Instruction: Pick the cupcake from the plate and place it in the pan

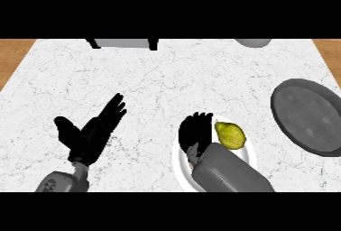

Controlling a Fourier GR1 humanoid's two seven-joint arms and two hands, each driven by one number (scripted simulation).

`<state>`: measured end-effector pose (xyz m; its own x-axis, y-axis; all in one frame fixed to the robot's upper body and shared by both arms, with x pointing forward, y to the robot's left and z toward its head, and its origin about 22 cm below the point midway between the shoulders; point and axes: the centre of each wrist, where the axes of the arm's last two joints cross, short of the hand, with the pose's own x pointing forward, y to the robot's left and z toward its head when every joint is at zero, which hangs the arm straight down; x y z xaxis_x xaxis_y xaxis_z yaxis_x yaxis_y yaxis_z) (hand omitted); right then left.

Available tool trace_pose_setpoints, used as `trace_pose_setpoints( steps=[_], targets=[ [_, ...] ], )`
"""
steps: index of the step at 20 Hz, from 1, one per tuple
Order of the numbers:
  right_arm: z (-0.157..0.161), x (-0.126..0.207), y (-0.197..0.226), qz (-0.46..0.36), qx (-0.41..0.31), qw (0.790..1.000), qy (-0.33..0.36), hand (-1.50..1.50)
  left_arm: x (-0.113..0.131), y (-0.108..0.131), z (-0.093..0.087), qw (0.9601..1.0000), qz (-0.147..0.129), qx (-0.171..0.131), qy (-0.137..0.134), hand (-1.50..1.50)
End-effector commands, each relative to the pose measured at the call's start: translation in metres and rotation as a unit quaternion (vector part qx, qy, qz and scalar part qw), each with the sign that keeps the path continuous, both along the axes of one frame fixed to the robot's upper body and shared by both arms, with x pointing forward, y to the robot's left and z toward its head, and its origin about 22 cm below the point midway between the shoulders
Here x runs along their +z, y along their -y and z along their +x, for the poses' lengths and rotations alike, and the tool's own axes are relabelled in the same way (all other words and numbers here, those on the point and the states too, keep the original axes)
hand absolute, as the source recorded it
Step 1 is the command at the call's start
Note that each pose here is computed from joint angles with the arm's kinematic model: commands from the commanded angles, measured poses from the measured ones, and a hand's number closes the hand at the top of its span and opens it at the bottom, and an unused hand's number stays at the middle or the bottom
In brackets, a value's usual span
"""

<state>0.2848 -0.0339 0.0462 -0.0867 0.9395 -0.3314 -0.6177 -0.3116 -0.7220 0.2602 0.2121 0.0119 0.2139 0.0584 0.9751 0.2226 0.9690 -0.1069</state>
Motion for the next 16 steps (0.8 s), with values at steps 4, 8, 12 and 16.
trace_pose_setpoints(
  steps=[4,8,12,16],
  targets=[
    [-0.008,-0.012,-0.025,-0.124,-0.061,0.99,-0.005,-1.5,-0.001,0.001,-0.001,1.0,0.001,0.0,-0.002,0.0],
    [-0.015,-0.015,-0.031,-0.162,-0.047,0.986,0.018,-1.5,0.009,0.0,0.008,0.9999,0.001,0.014,0.003,0.0],
    [-0.011,-0.011,-0.029,-0.168,-0.052,0.984,0.014,-1.5,0.002,0.002,0.004,0.9998,-0.004,0.019,-0.006,0.0],
    [-0.022,-0.021,-0.029,-0.166,-0.048,0.985,0.01,-1.5,-0.002,-0.002,0.001,0.9999,0.002,0.016,-0.004,0.0]
  ],
)
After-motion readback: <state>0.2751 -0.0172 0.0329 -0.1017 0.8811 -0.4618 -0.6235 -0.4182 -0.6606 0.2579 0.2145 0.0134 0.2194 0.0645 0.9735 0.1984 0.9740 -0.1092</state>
